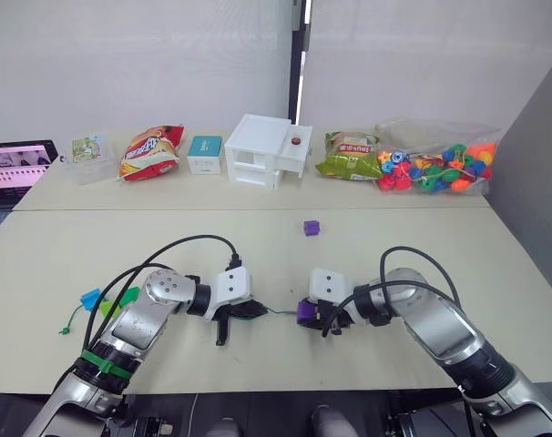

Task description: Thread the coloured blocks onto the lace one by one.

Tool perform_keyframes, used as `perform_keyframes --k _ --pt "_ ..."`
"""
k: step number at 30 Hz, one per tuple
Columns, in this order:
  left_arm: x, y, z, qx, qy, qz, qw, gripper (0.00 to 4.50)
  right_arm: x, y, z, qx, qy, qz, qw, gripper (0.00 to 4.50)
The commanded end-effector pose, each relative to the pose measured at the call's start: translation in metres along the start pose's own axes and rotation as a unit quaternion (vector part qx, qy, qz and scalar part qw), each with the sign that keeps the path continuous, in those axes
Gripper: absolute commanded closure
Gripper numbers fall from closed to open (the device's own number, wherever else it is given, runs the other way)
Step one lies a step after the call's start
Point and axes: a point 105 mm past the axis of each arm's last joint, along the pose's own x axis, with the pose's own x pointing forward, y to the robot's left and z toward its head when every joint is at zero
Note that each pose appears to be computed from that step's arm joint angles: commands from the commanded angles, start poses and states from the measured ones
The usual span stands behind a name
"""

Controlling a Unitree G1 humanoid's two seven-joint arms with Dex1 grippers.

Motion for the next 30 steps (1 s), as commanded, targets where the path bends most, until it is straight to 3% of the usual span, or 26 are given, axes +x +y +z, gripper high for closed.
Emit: perform_keyframes --k 1,12,22,25,30 --pt "0.004 -0.003 0.012 0.017 -0.016 -0.013 1.0 4.5 -0.001 0.005 -0.001 0.005 0.001 0.006 1.0 3.31" --pt "0.018 -0.003 0.03 0.035 -0.026 -0.022 0.999 4.5 0.0 0.005 -0.001 0.008 0.002 0.005 1.0 3.31" --pt "0.005 0.001 0.019 0.032 0.01 -0.008 0.999 4.5 -0.001 0.004 -0.002 0.009 0.004 0.002 1.0 3.31" --pt "-0.002 0.005 0.022 0.034 0.01 -0.002 0.999 3.7 0.0 0.003 -0.002 0.009 0.004 0.001 1.0 3.31" --pt "-0.008 0.002 0.015 0.066 0.044 -0.011 0.997 2.01 0.0 0.002 -0.001 0.009 0.003 -0.002 1.0 3.31"
